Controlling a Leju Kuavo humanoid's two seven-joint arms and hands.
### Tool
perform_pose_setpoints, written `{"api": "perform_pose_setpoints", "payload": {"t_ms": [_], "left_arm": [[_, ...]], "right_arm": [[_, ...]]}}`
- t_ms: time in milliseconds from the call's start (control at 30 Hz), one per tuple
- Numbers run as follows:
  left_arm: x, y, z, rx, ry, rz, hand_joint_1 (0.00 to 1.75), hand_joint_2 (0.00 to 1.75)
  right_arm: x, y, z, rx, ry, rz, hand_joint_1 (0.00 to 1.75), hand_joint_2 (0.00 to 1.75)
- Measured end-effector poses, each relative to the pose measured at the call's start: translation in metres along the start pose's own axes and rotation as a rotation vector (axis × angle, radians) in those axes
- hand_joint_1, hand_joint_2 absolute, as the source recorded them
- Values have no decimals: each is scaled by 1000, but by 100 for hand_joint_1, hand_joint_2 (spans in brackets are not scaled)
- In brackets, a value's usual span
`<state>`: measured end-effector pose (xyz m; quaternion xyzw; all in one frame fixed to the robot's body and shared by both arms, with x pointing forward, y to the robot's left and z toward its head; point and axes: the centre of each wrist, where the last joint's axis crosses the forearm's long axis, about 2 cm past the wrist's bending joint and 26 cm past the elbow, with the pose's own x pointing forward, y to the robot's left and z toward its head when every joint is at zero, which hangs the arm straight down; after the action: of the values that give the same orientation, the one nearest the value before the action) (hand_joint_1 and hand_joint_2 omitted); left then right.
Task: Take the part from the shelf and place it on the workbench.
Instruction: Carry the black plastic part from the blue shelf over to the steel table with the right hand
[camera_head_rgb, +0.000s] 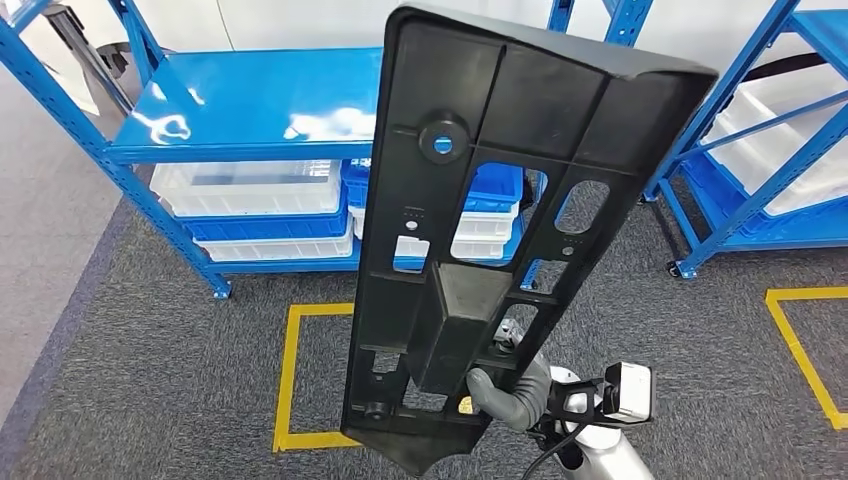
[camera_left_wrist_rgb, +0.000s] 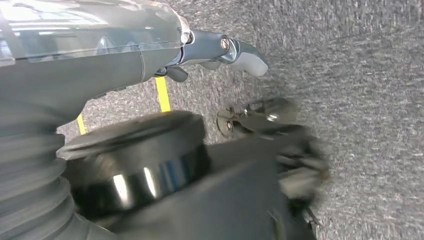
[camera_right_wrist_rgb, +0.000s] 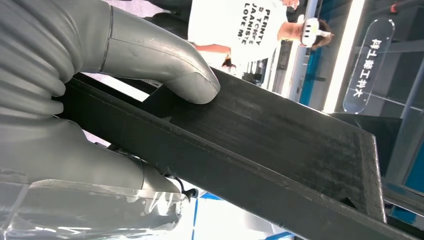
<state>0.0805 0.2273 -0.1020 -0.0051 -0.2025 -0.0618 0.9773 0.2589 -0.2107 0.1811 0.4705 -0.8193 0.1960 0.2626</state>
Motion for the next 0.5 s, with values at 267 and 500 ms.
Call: {"api": "perform_pose_setpoints", "payload": {"t_ms": [267, 500], "left_arm": [[3, 0, -1, -14, -5, -17, 0, 175], [3, 0, -1, -22, -3, -24, 0, 175]], "right_arm": [[0, 4, 9, -7, 18, -16, 175, 175], [2, 13, 21, -28, 38, -23, 175, 175]]}}
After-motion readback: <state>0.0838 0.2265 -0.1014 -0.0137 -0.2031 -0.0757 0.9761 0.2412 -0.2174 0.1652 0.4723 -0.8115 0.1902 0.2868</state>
